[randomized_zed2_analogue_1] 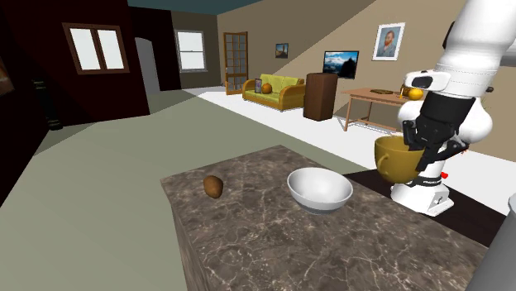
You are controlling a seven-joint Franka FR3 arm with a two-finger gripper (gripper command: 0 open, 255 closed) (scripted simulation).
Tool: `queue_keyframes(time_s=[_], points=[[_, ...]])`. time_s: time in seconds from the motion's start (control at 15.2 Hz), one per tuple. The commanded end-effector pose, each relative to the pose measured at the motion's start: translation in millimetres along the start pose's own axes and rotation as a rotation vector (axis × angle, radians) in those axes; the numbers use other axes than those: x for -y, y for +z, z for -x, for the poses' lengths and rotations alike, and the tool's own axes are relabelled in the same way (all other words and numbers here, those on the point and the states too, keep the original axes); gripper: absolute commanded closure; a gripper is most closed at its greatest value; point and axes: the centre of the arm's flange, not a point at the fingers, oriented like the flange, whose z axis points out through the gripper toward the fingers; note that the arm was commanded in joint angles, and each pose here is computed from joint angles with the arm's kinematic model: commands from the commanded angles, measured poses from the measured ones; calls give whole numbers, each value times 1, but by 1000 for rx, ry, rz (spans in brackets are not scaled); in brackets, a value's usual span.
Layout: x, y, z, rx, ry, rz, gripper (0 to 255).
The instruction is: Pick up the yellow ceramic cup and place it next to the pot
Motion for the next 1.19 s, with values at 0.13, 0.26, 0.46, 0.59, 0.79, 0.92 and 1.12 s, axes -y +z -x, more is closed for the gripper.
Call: queue_keyframes(time_s=[0.13,0.26,0.46,0.59,0.79,0.92,1.12], points=[[3,21,0,-1,0,0,255],[4,31,0,-1,0,0,255],[5,47,1,-1,0,0,255],[7,58,1,-1,0,0,255],[8,73,2,-1,0,0,255],[9,84,2,-1,0,0,255],[11,100,3,-1,0,0,255]])
